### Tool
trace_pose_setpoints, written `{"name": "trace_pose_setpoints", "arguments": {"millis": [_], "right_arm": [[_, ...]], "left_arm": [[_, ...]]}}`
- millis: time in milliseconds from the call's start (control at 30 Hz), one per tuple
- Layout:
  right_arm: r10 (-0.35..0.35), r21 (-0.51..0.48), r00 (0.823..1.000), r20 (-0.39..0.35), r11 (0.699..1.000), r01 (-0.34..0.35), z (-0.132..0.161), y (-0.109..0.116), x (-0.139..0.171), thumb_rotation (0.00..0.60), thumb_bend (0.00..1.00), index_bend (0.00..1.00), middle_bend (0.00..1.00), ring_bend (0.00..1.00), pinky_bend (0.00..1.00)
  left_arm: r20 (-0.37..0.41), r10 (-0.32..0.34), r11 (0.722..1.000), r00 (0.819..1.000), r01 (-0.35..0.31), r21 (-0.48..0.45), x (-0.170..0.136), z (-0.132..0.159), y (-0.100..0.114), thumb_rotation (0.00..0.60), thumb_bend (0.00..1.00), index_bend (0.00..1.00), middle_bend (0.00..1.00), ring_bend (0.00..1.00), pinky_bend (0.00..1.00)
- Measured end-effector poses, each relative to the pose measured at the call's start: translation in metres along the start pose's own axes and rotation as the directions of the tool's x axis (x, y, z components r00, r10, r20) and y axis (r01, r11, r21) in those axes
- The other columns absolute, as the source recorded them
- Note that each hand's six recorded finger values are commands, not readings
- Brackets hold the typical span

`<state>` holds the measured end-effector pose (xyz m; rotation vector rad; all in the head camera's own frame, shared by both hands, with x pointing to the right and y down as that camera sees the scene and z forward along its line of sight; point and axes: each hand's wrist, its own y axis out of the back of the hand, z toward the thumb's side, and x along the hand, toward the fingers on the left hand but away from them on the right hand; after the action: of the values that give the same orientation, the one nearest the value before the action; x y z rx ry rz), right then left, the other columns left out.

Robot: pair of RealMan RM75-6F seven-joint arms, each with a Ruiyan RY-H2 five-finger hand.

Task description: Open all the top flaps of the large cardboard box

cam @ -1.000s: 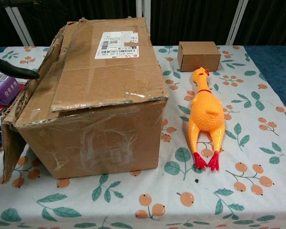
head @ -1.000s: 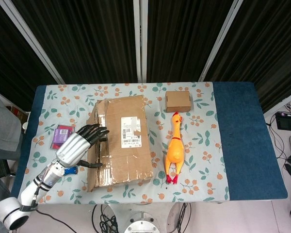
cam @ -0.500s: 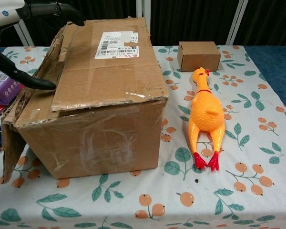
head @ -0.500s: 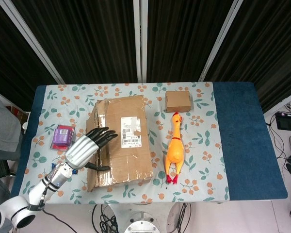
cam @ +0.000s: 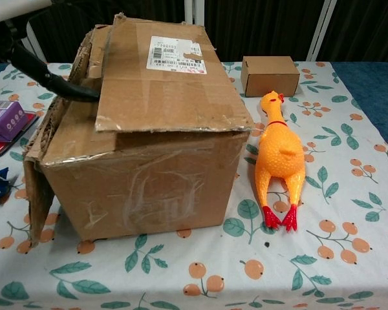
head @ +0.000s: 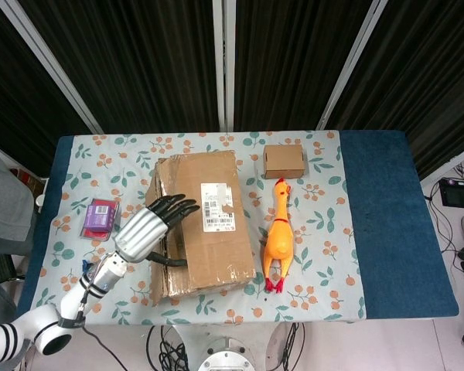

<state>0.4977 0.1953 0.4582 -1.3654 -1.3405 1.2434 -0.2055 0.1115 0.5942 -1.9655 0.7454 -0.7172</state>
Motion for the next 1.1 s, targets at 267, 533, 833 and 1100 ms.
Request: {"name": "trace_pose_setpoints", "arguments": {"millis": [267, 533, 833, 1100], "right_arm": [[0.002, -0.009, 1.000, 0.007, 1.000, -0.002, -0.006, -0.002, 0.000, 0.600, 0.05, 0.00, 0.00, 0.00, 0.00], [-0.006, -0.018, 1.000, 0.006, 1.000, 0.006, -0.008, -0.001, 0.001, 0.600, 0.05, 0.00, 0.00, 0.00, 0.00], [-0.022, -0.029, 1.000, 0.015, 0.999, 0.023, -0.014, 0.005, 0.004, 0.600, 0.05, 0.00, 0.00, 0.00, 0.00], [-0.015, -0.036, 1.000, 0.017, 0.999, 0.015, -0.018, 0.002, 0.005, 0.600, 0.05, 0.00, 0.00, 0.00, 0.00]], "left_arm": [[-0.007, 0.151, 0.988, 0.988, -0.152, -0.010, 0.018, 0.009, 0.020, 0.416, 0.02, 0.10, 0.10, 0.10, 0.19], [0.015, 0.240, 0.970, 0.971, -0.239, -0.039, 0.043, 0.027, 0.030, 0.422, 0.02, 0.10, 0.04, 0.05, 0.19], [0.052, 0.339, 0.938, 0.939, -0.332, -0.102, 0.083, 0.054, 0.043, 0.420, 0.02, 0.08, 0.00, 0.03, 0.18], [0.066, 0.353, 0.926, 0.933, -0.338, -0.165, 0.110, 0.080, 0.031, 0.422, 0.02, 0.08, 0.00, 0.03, 0.18]]}}
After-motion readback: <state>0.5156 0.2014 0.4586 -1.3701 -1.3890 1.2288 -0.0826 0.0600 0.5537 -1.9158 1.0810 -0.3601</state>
